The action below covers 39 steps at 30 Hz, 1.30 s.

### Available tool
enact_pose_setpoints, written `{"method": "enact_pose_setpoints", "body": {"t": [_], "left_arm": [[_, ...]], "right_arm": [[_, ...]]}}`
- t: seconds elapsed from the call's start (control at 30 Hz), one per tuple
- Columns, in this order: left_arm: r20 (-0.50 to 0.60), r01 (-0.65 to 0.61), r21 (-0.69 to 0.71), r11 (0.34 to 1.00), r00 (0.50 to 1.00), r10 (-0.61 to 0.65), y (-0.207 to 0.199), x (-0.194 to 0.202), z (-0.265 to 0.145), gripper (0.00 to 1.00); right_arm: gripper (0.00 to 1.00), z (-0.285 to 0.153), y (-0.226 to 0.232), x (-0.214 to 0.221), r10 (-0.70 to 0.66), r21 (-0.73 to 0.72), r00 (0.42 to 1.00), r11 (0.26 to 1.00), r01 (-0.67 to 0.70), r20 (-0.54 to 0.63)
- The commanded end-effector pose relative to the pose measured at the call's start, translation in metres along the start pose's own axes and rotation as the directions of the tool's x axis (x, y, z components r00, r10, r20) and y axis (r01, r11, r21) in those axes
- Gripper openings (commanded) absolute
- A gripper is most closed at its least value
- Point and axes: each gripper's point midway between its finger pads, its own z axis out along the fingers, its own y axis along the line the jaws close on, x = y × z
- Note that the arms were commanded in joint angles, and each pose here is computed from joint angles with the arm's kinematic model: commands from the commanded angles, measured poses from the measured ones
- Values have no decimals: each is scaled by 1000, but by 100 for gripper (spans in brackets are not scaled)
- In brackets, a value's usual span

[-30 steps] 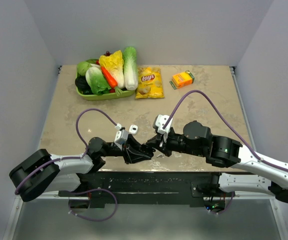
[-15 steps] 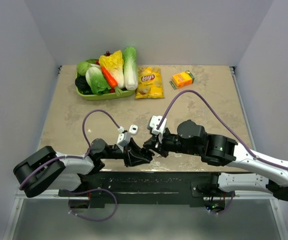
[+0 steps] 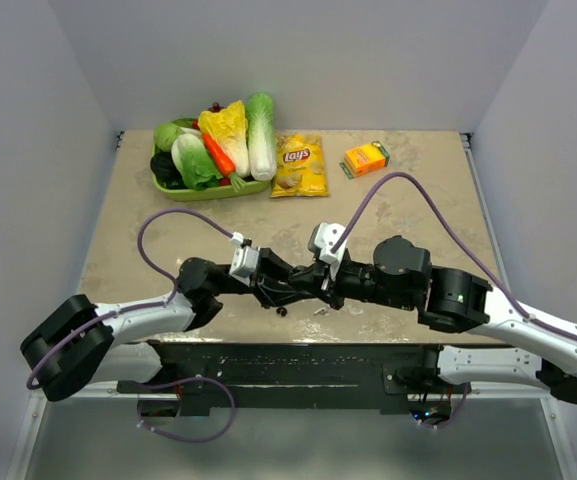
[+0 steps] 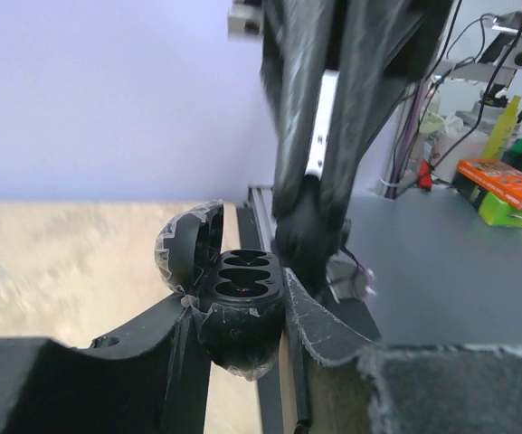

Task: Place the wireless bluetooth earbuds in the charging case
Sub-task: Place the earbud in the charging case.

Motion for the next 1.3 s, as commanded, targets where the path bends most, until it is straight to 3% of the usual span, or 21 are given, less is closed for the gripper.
{"method": "enact_pose_setpoints", "body": {"t": [0.0,0.53,0.97,1.27], "left_arm": [[209,-359,75,930,918,337,-15,-81,18,0],[171,-320,131,938,940,296,-15,-75,23,0],[43,-94,144,985,995,88,-11,-52,23,0],[-3,-1,152,988,1000,1,-17,-35,14,0]], "right_arm": [[0,-27,-6,-53,-18,33,986,999,13,164],[0,-28,-11,-46,-81,51,990,996,75,112],[0,-26,-15,-30,-109,84,993,991,105,43],[0,-14,-13,-11,-114,75,993,990,116,-26]]}}
